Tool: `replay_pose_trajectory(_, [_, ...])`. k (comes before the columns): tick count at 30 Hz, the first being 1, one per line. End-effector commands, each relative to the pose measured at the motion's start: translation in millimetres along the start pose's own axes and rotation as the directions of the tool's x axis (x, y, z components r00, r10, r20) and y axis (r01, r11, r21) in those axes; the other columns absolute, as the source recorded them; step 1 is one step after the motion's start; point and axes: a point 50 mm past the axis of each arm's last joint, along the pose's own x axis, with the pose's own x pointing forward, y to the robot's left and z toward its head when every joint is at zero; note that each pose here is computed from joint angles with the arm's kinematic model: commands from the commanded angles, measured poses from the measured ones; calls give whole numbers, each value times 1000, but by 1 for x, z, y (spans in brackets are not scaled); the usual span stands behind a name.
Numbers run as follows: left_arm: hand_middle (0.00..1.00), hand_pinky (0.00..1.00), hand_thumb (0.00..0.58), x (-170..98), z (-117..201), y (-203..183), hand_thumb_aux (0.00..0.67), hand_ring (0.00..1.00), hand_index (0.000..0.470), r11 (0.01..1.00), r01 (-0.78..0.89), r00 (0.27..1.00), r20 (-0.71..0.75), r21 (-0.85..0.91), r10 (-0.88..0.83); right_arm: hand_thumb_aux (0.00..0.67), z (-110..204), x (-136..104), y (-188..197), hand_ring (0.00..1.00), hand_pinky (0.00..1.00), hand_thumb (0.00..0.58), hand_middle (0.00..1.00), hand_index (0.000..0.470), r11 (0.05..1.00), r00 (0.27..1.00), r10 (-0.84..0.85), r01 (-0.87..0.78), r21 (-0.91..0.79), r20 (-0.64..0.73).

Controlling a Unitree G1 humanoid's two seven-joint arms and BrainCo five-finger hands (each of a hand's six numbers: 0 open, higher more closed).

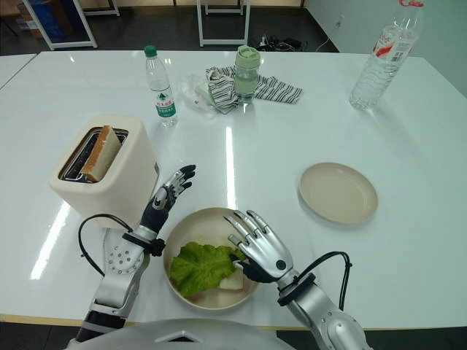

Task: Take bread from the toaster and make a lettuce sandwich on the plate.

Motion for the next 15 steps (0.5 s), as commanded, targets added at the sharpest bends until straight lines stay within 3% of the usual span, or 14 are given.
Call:
replay_pose_trajectory(1, [0, 0, 0, -1, -3, -1, 0, 0, 0, 1000, -1, 1000, -19, 4, 2, 428, 3, 5, -8, 0, 0, 505, 0, 300, 998, 999, -52, 51, 23, 16])
replay_pose_trajectory(15, [0, 0, 0, -2, -5, -1, 0, 0, 0, 1000, -2, 1000, -27, -2, 2, 439, 18, -7, 2, 0, 0, 511, 0, 308, 985, 1000, 18, -22, 171, 23])
